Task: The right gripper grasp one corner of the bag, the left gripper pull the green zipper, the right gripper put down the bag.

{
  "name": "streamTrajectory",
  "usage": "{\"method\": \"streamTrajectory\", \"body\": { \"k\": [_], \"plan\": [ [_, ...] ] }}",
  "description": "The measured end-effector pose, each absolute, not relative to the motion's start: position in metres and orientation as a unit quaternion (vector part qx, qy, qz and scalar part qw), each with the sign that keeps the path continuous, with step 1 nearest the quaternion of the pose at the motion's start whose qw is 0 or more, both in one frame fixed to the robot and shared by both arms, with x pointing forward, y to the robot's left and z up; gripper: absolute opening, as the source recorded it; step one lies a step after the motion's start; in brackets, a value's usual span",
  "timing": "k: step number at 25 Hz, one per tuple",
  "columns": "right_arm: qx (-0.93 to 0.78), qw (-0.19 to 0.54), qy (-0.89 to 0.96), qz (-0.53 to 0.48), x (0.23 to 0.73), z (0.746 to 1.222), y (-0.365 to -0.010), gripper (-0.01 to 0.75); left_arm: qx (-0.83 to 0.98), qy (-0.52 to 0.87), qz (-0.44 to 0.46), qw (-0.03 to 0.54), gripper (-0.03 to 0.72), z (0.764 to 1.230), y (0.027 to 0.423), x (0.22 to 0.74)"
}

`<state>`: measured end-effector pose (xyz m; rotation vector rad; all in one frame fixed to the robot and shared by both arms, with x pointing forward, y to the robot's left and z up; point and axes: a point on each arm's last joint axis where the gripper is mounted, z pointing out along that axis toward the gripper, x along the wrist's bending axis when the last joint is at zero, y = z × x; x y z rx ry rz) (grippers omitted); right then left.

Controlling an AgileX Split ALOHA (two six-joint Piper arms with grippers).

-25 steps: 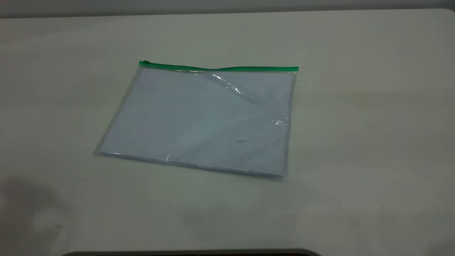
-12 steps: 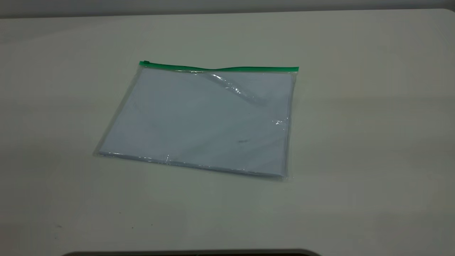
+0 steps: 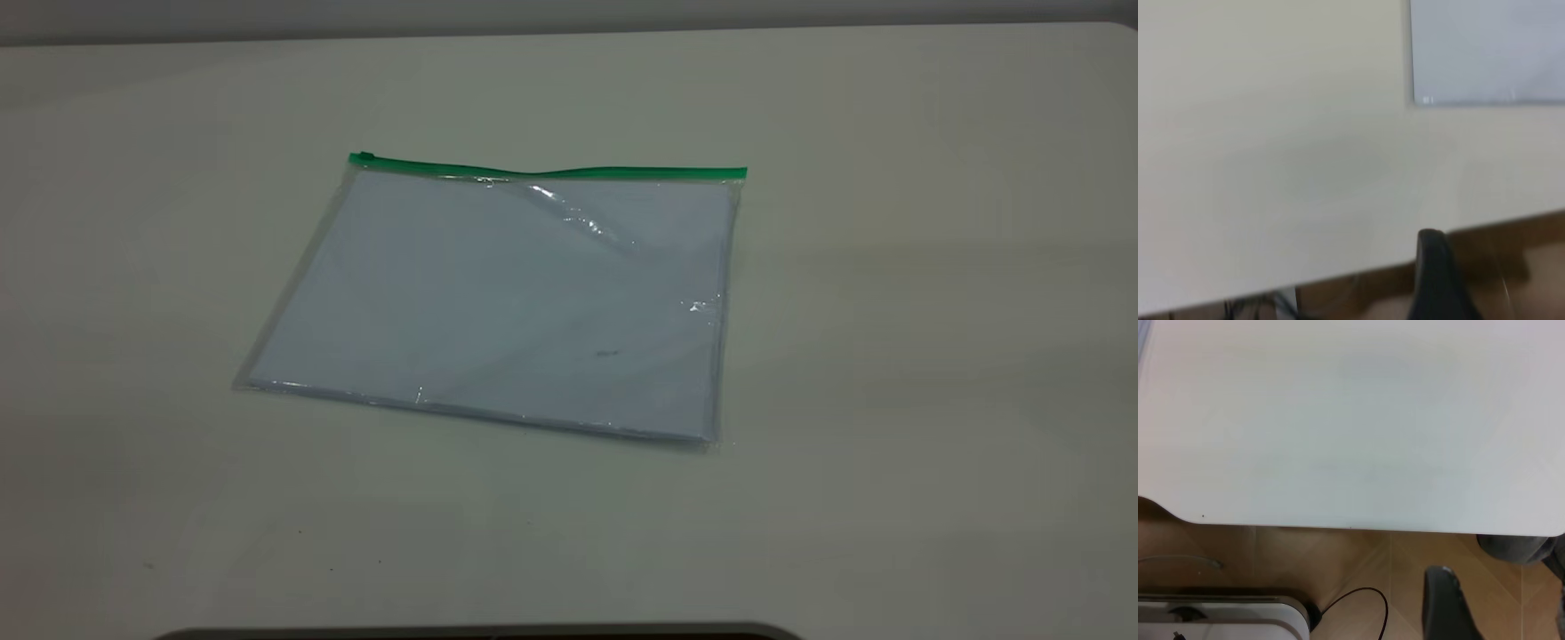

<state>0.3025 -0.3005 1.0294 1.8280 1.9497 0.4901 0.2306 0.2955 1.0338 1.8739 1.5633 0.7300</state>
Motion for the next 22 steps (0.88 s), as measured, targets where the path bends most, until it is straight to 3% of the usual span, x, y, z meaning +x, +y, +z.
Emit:
{"method": "streamTrajectory", "body": {
  "k": [4, 15, 22],
  "plan": [
    [0.656, 0.228, 0.693, 0.193, 0.296, 1.033, -0.301, 0.436, 0.694, 0.578, 0.295, 0.312, 0.522, 1.033, 0.296, 0.222],
    [0.609, 0.365, 0.623, 0.327, 0.233, 1.043, -0.304, 0.421, 0.669, 0.606, 0.308, 0.301, 0.522, 1.033, 0.294, 0.222],
    [0.604, 0.365, 0.626, 0.332, 0.231, 1.042, -0.304, 0.421, 0.667, 0.609, 0.308, 0.300, 0.522, 1.033, 0.294, 0.222]
  ]
}}
